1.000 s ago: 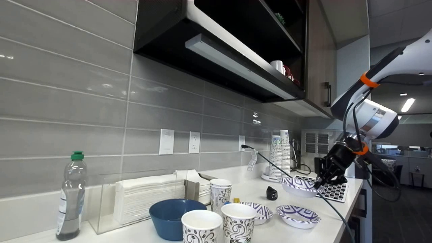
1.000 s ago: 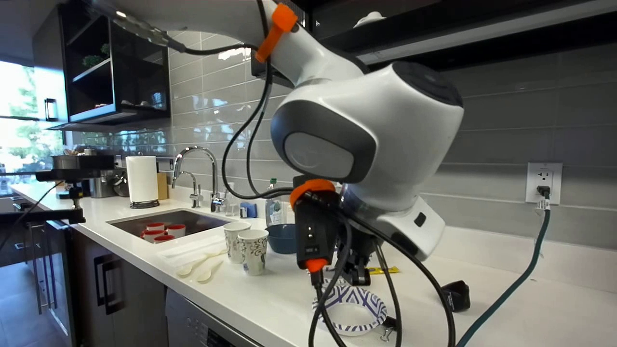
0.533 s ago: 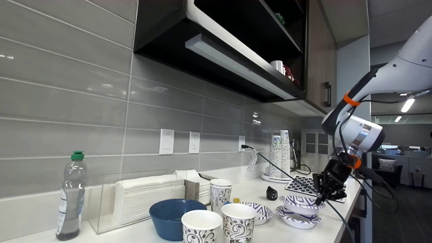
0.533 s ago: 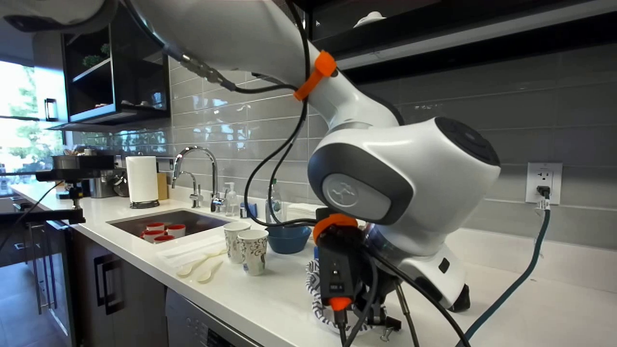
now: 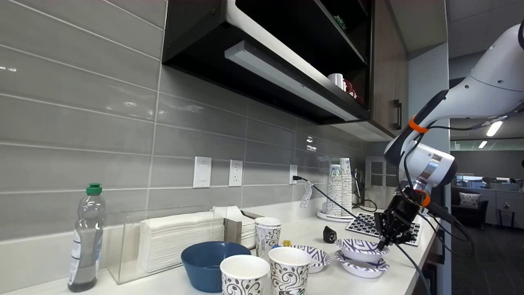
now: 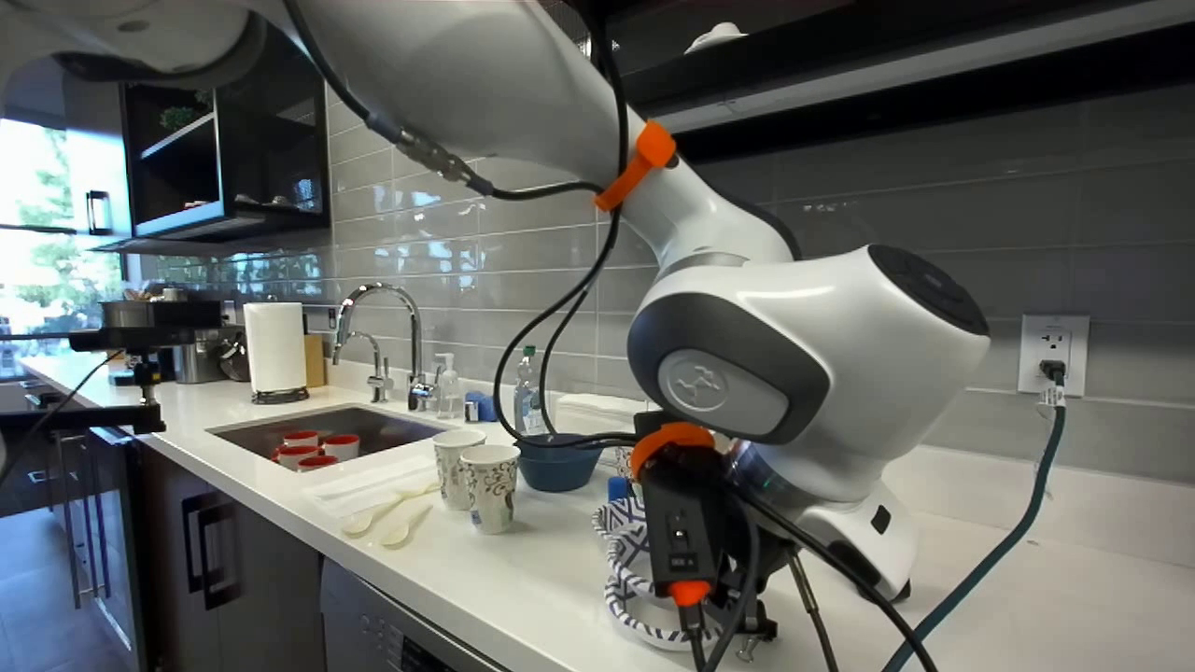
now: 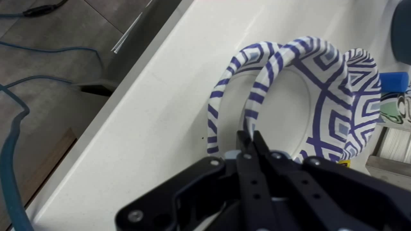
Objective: Stack the bowls together
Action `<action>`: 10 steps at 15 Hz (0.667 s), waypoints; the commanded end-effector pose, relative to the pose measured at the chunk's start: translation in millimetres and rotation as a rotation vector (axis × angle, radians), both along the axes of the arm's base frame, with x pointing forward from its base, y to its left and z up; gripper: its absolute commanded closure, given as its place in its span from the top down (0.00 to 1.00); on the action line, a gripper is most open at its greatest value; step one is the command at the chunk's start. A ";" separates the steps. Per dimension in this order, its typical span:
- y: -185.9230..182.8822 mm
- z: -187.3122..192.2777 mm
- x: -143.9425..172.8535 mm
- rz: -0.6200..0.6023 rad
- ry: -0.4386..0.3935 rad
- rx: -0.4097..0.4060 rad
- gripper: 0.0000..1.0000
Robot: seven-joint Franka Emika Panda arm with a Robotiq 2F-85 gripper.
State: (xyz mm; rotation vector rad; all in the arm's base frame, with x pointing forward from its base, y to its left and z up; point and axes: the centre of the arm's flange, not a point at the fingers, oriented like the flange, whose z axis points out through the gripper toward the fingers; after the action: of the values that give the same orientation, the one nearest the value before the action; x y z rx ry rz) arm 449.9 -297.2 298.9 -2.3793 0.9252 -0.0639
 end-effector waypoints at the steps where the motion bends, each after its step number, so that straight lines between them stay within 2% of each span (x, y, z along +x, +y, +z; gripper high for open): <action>1: -6.2 -8.5 6.2 0.011 0.006 0.012 0.01; 3: -7.6 -12.0 4.5 0.008 0.015 0.006 0.01; 4: -8.2 -13.4 3.7 0.002 0.017 0.009 0.28; 5: -8.7 -13.4 3.3 -0.003 0.012 0.017 0.29; 10: -3.2 -0.6 -0.6 0.007 -0.022 0.018 0.62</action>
State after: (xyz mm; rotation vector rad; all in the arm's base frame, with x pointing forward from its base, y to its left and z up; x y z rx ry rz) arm 448.2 -301.8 287.3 -2.3769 0.9376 -0.0423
